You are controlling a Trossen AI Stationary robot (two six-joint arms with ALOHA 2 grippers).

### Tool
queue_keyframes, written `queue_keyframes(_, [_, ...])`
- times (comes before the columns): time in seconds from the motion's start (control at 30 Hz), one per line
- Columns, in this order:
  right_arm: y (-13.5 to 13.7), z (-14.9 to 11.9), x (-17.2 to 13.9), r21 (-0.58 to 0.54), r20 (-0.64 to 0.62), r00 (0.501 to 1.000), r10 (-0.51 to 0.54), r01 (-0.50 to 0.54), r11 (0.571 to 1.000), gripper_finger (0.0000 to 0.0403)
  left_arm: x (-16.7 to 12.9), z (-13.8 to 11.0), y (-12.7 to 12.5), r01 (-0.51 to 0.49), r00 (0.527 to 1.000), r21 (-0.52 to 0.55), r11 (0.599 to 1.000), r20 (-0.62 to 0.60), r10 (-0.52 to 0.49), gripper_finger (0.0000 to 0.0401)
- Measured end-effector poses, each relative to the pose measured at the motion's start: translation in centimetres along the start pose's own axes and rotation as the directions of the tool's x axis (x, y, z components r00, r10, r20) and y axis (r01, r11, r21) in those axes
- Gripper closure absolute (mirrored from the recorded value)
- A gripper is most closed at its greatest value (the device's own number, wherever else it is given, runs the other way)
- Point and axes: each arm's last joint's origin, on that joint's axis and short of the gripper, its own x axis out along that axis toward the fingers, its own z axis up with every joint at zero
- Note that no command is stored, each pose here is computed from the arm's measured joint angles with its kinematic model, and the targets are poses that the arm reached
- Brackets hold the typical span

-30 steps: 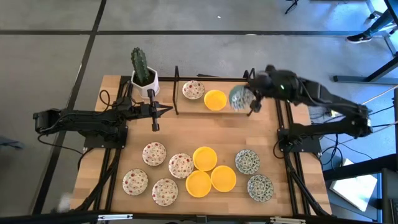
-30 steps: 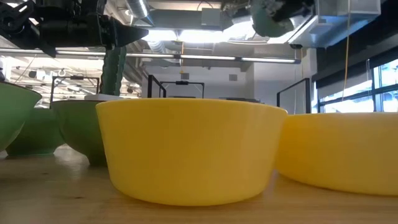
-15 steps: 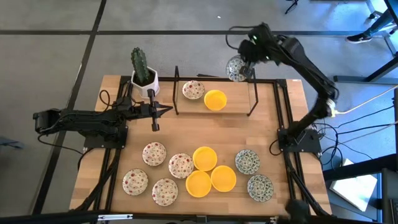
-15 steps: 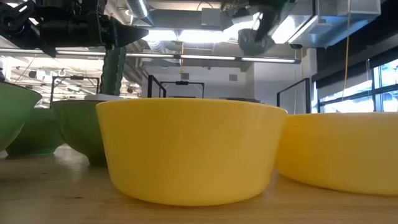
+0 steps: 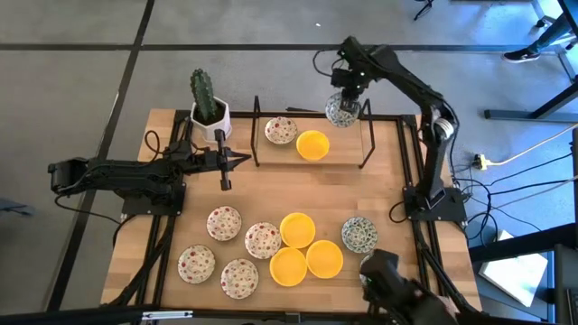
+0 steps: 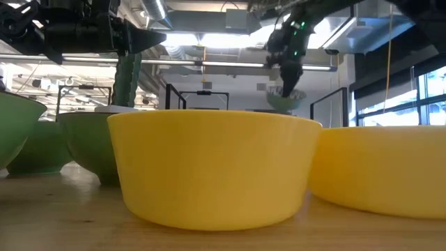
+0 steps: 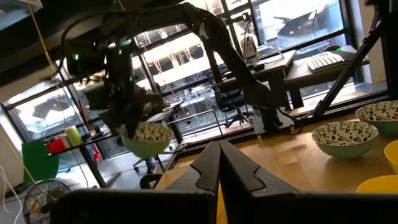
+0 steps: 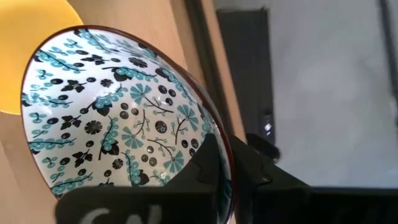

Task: Pick & Place Mini bowls
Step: Put the blue black bowl on the shelf

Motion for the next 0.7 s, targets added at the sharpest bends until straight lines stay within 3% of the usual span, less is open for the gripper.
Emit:
queue_keyframes(0.27, [-0.2, -0.1, 5.2, -0.012, -0.163, 0.979, 0.123, -0.126, 0.992, 0.0389, 0.0, 0.0, 0.0, 0.000, 1.000, 0.000, 1.000, 0.000, 0.000, 0.0399])
queue_keyframes(0.7, [-0.2, 0.0, 8.7, 0.028, -0.196, 0.952, 0.233, -0.232, 0.972, 0.0389, 0.0, 0.0, 0.0, 0.001, 1.000, 0.000, 1.000, 0.000, -0.001, 0.0394])
